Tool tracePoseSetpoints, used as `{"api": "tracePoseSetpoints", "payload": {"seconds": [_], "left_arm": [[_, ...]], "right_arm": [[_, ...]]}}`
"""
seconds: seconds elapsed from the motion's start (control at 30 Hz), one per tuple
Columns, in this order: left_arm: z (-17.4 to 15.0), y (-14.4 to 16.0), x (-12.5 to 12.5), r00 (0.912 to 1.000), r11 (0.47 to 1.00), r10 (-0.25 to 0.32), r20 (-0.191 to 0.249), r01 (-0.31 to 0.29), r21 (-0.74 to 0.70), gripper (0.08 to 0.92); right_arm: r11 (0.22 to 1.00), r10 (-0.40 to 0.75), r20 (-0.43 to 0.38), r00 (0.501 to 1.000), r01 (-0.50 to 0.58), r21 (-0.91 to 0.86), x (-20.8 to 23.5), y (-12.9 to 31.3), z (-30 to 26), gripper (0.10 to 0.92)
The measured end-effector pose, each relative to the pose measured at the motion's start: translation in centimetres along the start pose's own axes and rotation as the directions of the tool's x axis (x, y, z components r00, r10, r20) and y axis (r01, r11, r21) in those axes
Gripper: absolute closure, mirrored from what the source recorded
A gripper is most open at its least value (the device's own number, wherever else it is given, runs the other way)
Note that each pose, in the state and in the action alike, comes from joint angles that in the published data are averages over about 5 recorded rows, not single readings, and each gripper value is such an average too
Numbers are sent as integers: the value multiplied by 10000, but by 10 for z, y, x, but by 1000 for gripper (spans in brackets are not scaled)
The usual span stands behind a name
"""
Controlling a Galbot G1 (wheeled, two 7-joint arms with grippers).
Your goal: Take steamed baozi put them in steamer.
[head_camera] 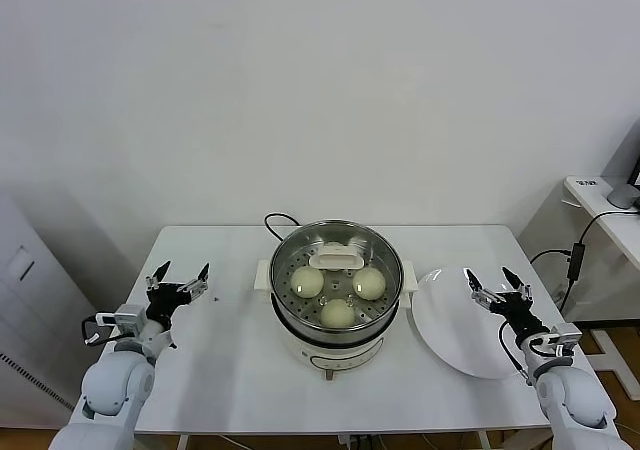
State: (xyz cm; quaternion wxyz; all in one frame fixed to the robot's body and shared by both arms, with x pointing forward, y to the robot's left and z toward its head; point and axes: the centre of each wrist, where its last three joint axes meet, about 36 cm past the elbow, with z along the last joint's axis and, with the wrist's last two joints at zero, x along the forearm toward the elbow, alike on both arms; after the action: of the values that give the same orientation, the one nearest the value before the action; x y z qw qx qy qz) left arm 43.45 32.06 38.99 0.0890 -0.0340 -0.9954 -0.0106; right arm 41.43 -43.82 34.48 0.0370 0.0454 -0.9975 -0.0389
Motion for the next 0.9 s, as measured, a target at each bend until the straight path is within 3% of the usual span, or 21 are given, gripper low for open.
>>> {"api": "tracePoseSetpoints", "payload": {"seconds": [0.9], "left_arm": [[11, -4, -3, 9997, 9995, 111, -209, -105, 293, 177]], "right_arm": [[9999, 117, -212, 9997, -117, 0, 1, 0, 5, 200]]}}
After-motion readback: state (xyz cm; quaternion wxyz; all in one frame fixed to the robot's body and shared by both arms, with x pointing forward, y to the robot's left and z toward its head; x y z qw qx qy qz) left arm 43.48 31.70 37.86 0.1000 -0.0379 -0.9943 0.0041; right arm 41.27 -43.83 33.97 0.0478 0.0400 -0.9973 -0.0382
